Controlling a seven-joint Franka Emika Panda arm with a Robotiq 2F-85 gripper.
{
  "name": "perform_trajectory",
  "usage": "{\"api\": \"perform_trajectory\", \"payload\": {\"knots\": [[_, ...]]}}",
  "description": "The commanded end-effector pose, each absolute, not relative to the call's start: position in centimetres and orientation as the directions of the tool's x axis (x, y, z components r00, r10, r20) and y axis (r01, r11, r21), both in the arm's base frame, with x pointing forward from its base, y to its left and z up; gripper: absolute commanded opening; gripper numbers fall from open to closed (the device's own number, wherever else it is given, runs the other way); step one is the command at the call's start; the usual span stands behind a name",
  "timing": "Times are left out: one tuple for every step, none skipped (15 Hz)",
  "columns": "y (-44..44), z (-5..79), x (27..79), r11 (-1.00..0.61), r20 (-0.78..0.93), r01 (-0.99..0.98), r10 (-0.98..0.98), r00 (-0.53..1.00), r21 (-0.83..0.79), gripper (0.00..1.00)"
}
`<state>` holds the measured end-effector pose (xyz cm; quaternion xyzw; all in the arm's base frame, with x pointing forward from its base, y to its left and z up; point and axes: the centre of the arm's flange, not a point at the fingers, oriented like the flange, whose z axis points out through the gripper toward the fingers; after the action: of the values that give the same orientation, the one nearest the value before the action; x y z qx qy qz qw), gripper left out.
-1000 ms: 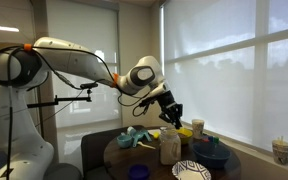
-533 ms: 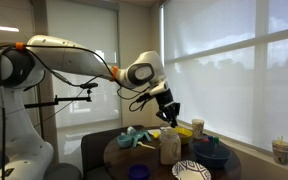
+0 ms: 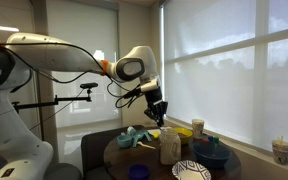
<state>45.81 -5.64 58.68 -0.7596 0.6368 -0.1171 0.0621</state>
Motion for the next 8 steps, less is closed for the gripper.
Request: {"api": "perform_trajectory", "payload": {"knots": [[-6.0,57.9,41.1,-0.263,0.061,-0.938,-0.965,0.256,-0.226,0.03],[-6.4,57.4,40.1,-0.282,0.049,-0.936,-0.959,0.278,-0.212,0.03],[-6.8,56.9,39.3,-0.306,0.052,-0.931,-0.952,0.302,-0.198,0.03],[-7.3,56.3,38.4,-0.329,0.049,-0.928,-0.944,0.326,-0.175,0.03],[-7.7,55.6,37.5,-0.355,0.049,-0.922,-0.935,0.352,-0.152,0.03],[-8.1,55.0,36.8,-0.372,0.046,-0.919,-0.928,0.370,-0.132,0.03],[-8.6,54.2,36.2,-0.387,0.041,-0.915,-0.922,0.385,-0.113,0.03],[-9.1,53.5,35.7,-0.399,0.041,-0.913,-0.917,0.397,-0.090,0.03]]}}
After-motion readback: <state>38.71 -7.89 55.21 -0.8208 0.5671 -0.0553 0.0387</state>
